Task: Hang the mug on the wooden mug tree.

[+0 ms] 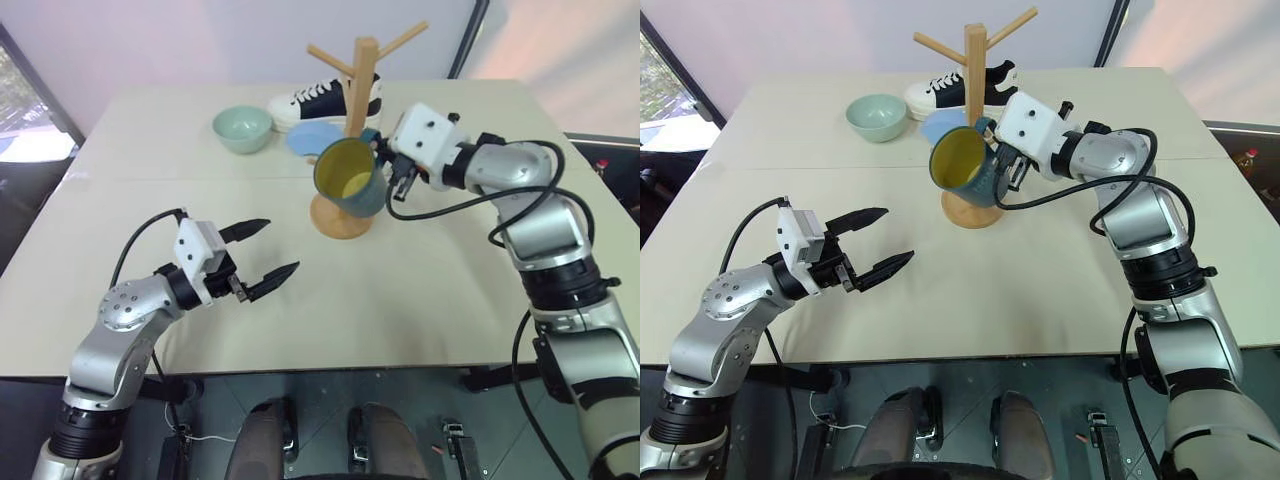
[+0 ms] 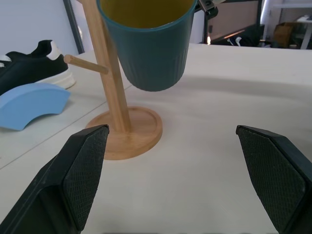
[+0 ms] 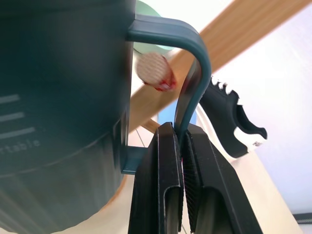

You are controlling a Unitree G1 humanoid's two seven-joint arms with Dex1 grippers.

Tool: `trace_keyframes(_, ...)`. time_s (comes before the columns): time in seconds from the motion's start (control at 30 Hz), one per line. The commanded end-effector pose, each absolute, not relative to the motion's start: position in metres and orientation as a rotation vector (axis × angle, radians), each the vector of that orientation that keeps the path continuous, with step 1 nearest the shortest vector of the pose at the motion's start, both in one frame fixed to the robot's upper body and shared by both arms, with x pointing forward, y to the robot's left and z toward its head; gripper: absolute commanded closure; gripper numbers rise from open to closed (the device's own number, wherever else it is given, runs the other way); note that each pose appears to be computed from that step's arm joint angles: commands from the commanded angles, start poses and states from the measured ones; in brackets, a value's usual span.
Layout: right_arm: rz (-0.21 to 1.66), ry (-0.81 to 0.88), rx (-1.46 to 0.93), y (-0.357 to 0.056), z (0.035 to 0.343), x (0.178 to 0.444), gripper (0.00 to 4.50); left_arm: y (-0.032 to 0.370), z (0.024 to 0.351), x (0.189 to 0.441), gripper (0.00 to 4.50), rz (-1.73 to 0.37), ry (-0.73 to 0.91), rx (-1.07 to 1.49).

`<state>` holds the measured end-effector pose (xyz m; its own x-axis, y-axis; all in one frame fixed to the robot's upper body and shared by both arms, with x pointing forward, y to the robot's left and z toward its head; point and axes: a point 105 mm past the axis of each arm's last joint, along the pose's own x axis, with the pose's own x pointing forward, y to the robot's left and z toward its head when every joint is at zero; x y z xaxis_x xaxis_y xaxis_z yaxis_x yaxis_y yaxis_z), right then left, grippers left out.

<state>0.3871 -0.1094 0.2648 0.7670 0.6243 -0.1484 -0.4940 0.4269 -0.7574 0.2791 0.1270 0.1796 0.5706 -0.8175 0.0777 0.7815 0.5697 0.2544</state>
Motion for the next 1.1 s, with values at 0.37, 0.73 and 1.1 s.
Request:
trace_keyframes(0.37,0.565,-0.268,-0.828,-0.152,0.307,0.379,0.07,0.130,0.195,0.278,0.00,-0.914,-0.266,0.192)
trace_keyframes(0.73,0.566,-0.257,-0.225,-0.210,0.250,0.362,0.07,0.183,0.181,0.307,0.00,-0.568,-0.218,0.023)
trace_keyframes(1.1,0.473,-0.136,-0.041,-0.212,0.154,0.359,0.07,0.243,0.123,0.311,0.00,-0.190,-0.098,-0.040)
